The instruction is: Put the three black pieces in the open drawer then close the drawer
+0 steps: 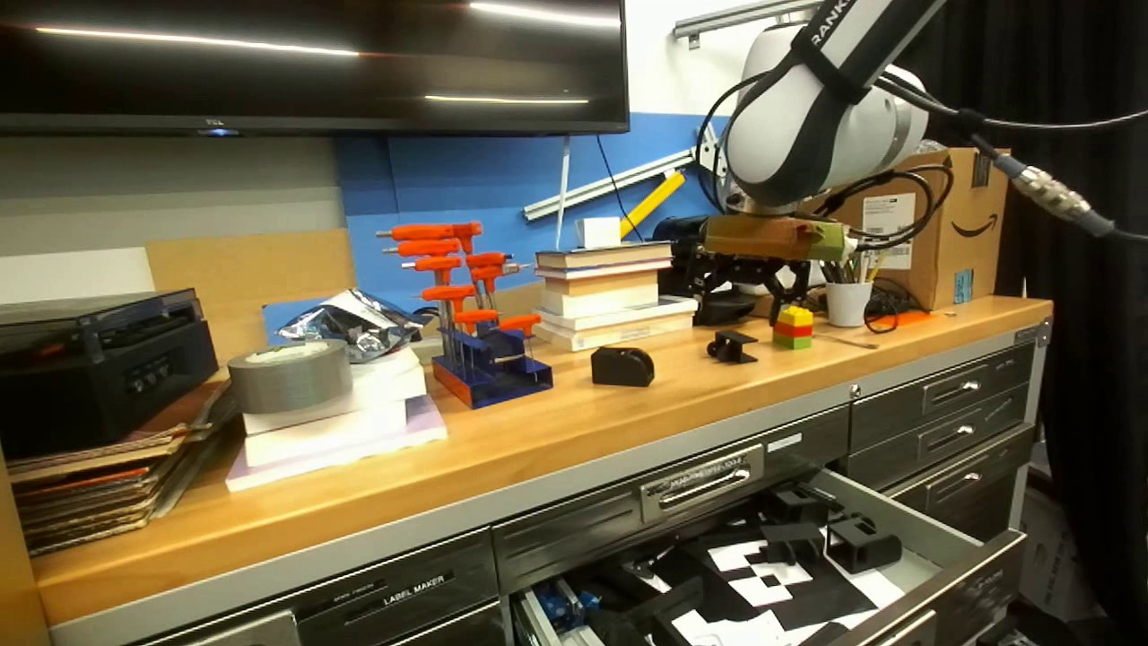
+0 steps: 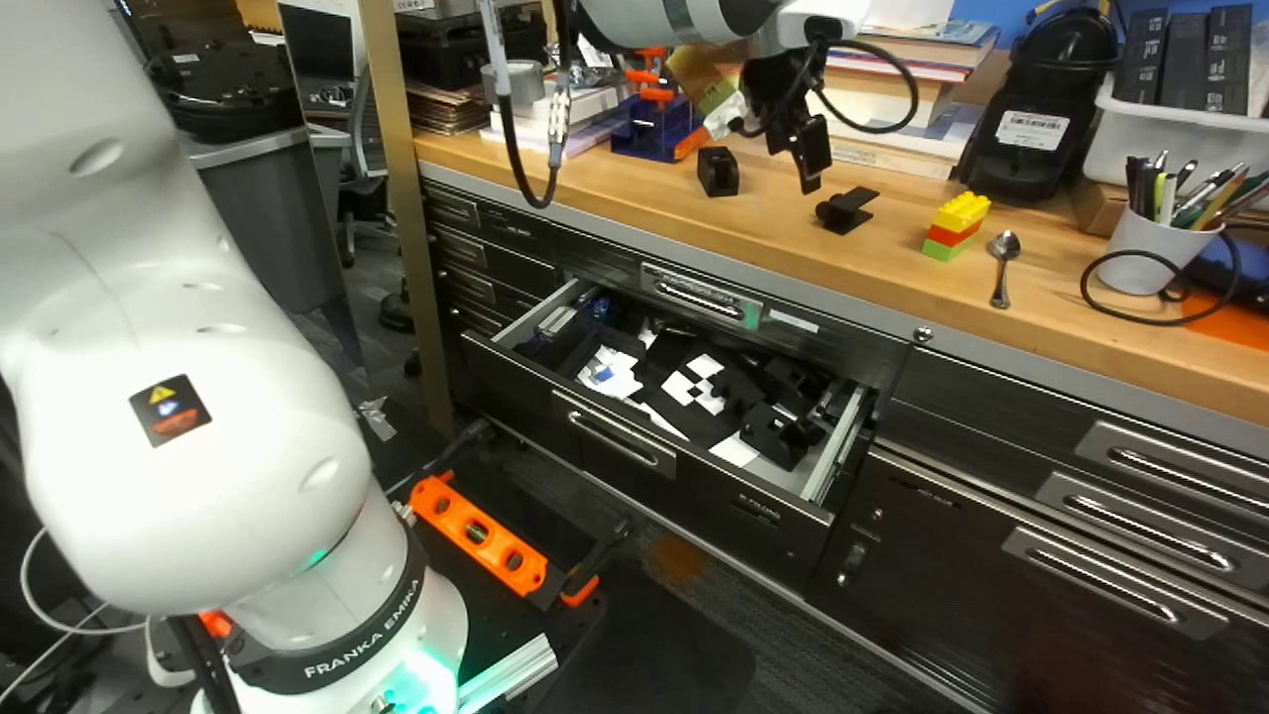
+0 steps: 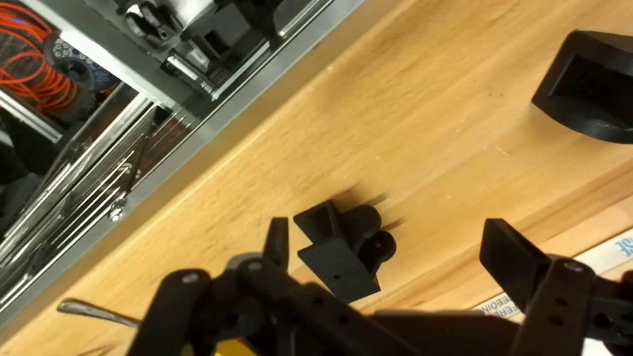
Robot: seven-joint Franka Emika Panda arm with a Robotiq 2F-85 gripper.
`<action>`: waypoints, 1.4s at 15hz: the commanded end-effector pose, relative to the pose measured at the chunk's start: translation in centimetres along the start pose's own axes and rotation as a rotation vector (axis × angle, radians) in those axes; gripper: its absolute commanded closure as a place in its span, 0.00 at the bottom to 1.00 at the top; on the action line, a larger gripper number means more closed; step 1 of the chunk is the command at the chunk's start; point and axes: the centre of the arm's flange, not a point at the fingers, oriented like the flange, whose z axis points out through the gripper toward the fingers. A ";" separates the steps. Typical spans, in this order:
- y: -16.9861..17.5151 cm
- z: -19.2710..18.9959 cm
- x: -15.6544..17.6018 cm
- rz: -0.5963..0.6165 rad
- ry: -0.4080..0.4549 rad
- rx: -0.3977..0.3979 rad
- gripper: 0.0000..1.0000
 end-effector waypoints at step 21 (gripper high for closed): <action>0.9 8.7 13.0 -0.374 -0.345 -0.030 0.00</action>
